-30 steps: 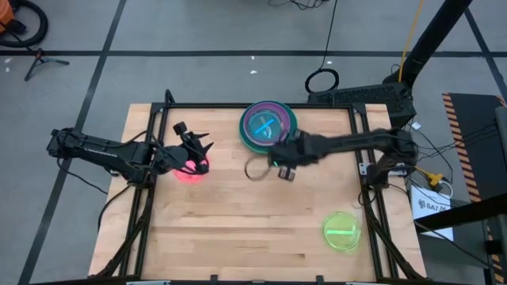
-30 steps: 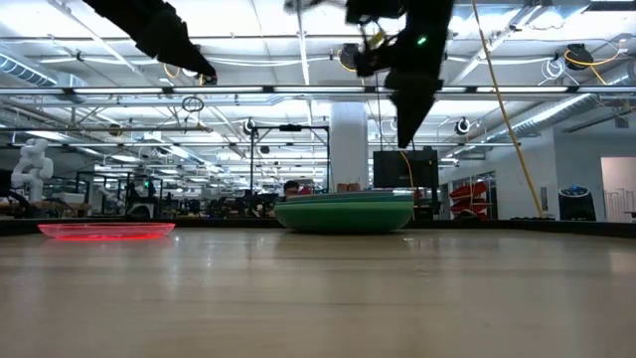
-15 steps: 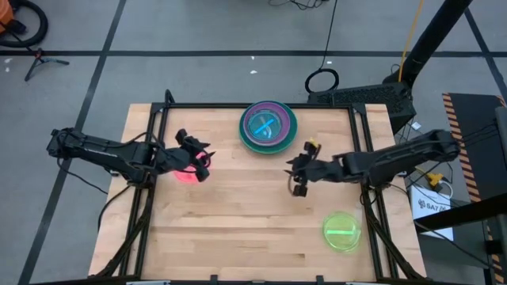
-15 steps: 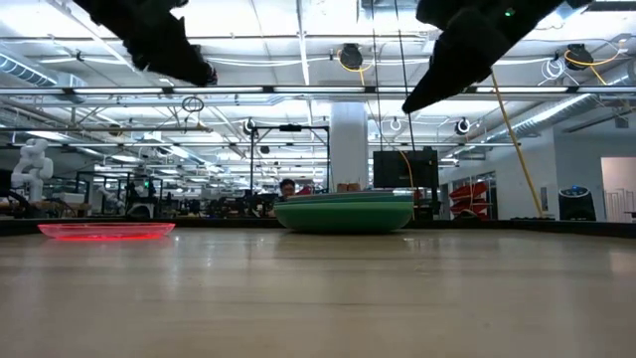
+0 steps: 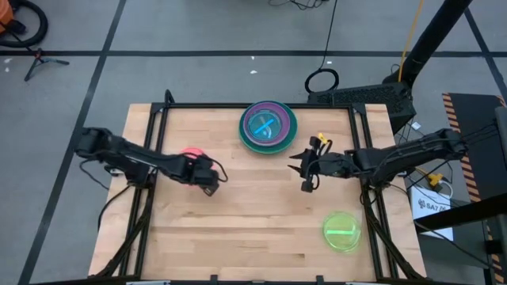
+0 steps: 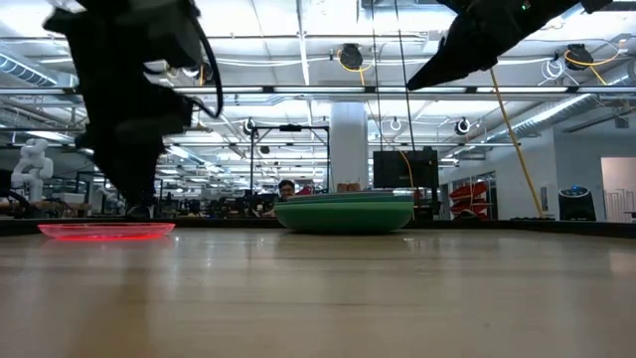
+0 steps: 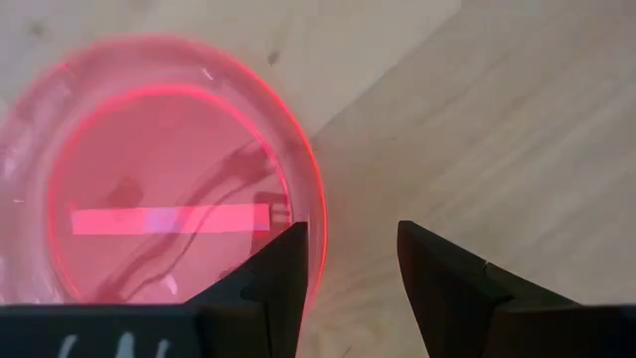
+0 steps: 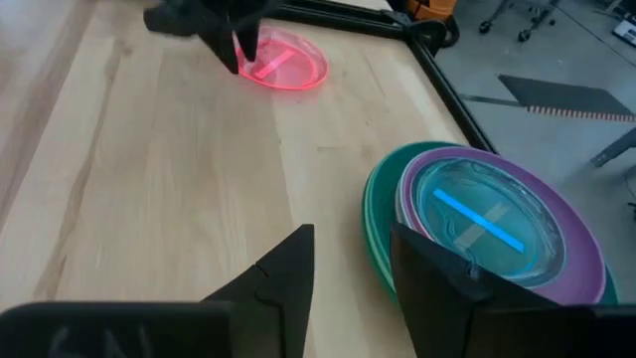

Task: Stack plastic plates
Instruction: Stack the pink plate on the blue plate

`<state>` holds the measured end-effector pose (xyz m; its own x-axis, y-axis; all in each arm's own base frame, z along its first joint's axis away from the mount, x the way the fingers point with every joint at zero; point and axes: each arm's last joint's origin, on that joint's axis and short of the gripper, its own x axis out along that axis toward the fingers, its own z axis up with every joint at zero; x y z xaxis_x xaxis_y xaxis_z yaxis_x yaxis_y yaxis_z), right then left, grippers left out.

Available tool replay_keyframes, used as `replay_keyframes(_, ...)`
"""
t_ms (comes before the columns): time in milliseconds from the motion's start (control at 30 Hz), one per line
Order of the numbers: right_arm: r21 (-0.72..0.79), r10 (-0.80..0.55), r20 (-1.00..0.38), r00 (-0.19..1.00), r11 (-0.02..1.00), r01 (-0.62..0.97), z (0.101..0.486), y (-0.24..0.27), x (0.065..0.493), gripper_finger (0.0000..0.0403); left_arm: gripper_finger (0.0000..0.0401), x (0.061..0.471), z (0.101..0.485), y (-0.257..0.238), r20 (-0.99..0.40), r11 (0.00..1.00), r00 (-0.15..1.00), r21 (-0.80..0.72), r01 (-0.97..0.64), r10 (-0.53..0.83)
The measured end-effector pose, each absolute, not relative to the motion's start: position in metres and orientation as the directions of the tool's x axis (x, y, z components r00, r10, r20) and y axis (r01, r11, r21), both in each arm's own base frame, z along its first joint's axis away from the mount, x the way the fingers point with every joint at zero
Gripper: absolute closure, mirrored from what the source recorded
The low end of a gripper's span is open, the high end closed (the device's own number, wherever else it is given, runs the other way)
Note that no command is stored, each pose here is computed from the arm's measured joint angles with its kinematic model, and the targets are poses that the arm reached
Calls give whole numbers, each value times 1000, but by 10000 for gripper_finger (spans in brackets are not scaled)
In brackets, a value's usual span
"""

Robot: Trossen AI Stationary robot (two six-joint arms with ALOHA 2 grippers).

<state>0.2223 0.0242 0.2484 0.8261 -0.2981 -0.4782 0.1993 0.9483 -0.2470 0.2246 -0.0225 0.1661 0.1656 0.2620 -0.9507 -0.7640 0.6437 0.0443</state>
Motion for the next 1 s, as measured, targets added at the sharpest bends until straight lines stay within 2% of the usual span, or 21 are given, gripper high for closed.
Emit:
replay_keyframes(233, -253, -299, -491, 818, 948, 195, 247, 24, 221, 275, 238, 236, 150, -15, -963, 603, 80, 95, -792, 257)
replay_keyframes(767, -243, -300, -500, 812, 949, 201, 246, 24, 221, 275, 239, 243, 130, -6, -953, 581, 5, 181, -793, 303)
replay_keyframes(867, -241, -300, -501, 812, 949, 202, 246, 24, 221, 275, 255, 243, 130, -8, -947, 556, 10, 179, -812, 320)
replay_keyframes(1000, -241, -300, -500, 812, 949, 202, 246, 24, 221, 275, 302, 244, 129, -11, -946, 554, 16, 176, -813, 325)
